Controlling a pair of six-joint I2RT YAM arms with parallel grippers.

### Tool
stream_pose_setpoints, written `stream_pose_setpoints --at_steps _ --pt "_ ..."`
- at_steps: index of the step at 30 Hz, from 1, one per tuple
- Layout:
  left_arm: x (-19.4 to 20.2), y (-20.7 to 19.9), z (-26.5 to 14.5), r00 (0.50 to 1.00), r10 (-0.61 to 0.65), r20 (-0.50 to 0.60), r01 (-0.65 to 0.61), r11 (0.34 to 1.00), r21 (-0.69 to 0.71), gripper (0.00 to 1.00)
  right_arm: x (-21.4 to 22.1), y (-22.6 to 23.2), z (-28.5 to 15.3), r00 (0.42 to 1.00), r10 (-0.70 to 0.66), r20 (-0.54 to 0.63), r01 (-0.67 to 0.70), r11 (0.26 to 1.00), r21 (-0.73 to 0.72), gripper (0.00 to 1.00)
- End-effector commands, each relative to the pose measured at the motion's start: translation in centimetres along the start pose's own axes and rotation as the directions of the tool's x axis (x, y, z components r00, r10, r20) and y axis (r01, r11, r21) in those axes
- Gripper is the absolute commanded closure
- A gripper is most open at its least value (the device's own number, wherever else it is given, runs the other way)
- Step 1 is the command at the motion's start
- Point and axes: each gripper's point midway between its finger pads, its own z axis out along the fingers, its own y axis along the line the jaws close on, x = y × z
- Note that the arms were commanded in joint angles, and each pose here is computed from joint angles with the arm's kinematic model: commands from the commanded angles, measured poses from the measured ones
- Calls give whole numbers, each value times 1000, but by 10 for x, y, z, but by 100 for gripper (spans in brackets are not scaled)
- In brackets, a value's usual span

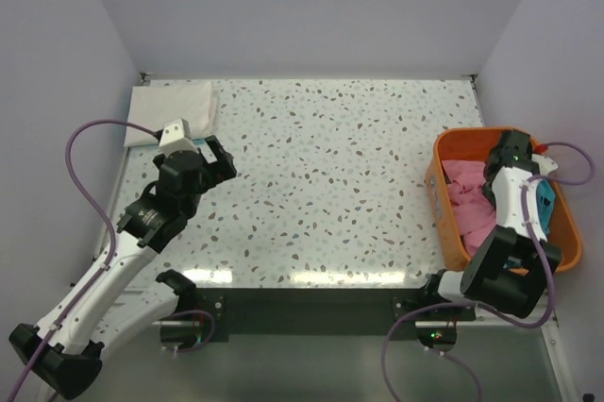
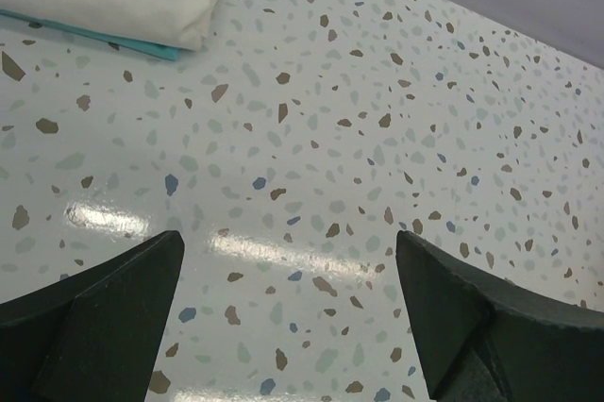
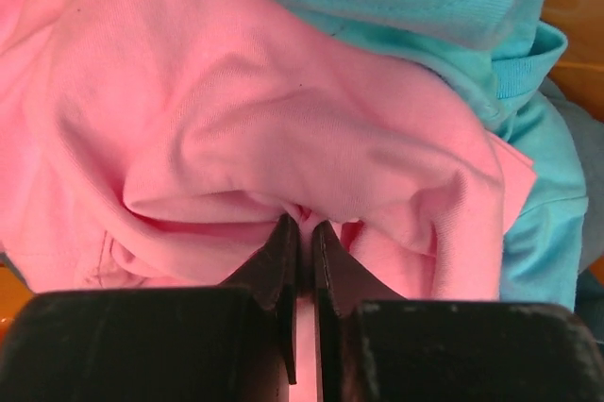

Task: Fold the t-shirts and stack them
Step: Grab the tshirt from the pile, then move the tshirt to the center of the board

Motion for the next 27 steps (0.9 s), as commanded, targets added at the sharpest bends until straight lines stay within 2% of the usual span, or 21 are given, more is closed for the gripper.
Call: stream_pose_setpoints --at_steps 1,5,9,13,14,16,20,21,23,24,25,26,27 --pt "-10 3 -5 999 -7 39 8 1000 -10 0 -22 -9 -10 992 70 101 -71 997 4 100" --pt "-16 2 -10 999 -19 51 19 1000 3 0 -42 -2 -39 983 102 151 -86 990 -110 100" --pt "-18 1 -12 997 -35 62 34 999 15 0 -86 -4 -99 952 176 250 -111 960 -256 100" --pt "-16 -1 -11 997 -38 62 36 999 30 0 -124 11 -181 923 248 295 -69 860 -506 100" --pt "-14 -1 -10 998 -38 58 36 999 31 0 -139 19 -224 911 282 301 -37 783 -621 100" --pt "-13 -3 -9 998 -43 55 41 998 37 0 -159 35 -293 885 321 337 45 662 -748 100" --pt "-9 -3 -7 998 -47 42 46 998 34 0 -163 77 -402 850 294 437 279 452 -847 100" --pt "-9 -3 -7 998 -50 41 49 998 35 0 -145 94 -435 867 254 429 348 306 -886 100" --pt "-9 -4 -9 998 -57 40 55 998 43 0 -143 120 -482 865 267 424 411 105 -906 100" --pt "-9 -4 -10 997 -61 39 59 997 46 0 -123 131 -507 884 233 405 421 -21 -907 100" --pt "-8 -4 -10 997 -68 32 66 997 45 0 -115 133 -533 884 232 407 440 -113 -891 100" --pt "-8 -4 -12 997 -76 32 74 996 46 0 -104 152 -544 875 213 435 470 -153 -869 100" --pt "-7 -2 -13 997 -72 25 71 997 40 0 -75 158 -570 875 179 451 483 -243 -841 100"
